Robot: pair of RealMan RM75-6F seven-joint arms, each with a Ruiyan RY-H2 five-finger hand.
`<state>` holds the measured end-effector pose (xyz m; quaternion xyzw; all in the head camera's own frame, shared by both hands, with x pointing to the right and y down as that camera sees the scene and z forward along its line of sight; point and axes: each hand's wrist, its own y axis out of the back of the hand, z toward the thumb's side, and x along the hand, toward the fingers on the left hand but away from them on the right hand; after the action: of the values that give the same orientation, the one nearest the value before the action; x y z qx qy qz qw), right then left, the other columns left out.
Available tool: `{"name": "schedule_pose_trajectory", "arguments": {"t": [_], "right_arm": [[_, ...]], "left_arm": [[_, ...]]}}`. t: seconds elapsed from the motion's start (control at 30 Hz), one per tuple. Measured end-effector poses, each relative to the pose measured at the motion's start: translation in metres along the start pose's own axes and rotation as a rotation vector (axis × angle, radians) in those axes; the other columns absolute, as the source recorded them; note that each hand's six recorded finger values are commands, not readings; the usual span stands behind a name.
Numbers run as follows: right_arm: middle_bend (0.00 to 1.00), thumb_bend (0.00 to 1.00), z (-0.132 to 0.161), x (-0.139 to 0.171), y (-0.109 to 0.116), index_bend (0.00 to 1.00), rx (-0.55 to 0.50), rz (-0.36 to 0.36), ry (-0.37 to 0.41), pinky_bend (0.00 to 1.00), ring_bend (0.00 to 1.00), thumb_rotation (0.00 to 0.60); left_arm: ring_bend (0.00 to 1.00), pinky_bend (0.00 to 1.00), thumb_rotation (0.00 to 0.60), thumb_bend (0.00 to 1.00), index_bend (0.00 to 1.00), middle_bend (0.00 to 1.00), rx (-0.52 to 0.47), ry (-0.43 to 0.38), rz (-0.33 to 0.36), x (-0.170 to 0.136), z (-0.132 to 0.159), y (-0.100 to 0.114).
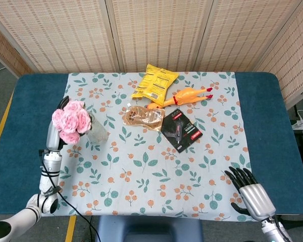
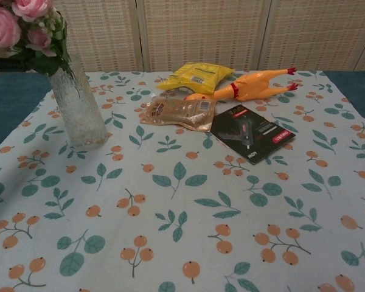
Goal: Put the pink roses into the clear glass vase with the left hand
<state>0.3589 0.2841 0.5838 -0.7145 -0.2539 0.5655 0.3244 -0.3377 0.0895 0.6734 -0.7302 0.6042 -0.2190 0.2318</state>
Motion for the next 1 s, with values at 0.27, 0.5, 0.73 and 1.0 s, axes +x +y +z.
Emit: {"name": "schedule_pose_trajectory", "arguments": {"t": [0.27, 0.5, 0.73, 1.0], "right_arm": [[0.00, 0.15, 0.003, 0.002, -0.001, 0.00, 0.001, 0.002, 0.013, 0.00, 0.00, 0.600], [0.00, 0.15, 0.004, 0.005, 0.003, 0.00, -0.001, -0.013, 0.018, 0.00, 0.00, 0.600], [0.00, 0.15, 0.004, 0.006, 0.001, 0.00, 0.005, -0.002, 0.027, 0.00, 0.00, 0.600], [0.00, 0.15, 0.003, 0.003, -0.003, 0.00, 0.015, 0.006, 0.015, 0.00, 0.00, 0.600]], "left_arm": [[0.00, 0.08, 0.600, 0.34, 0.00, 0.00, 0.138, 0.036, -0.077, -0.019, -0.010, 0.020], [0.00, 0.08, 0.600, 0.33, 0.00, 0.00, 0.160, 0.043, -0.118, -0.039, -0.004, 0.029], [0.00, 0.08, 0.600, 0.34, 0.00, 0.00, 0.331, 0.098, -0.206, -0.079, -0.016, 0.050], [0.00, 0.07, 0.600, 0.35, 0.00, 0.00, 0.683, 0.275, -0.362, -0.180, -0.037, 0.089]]}}
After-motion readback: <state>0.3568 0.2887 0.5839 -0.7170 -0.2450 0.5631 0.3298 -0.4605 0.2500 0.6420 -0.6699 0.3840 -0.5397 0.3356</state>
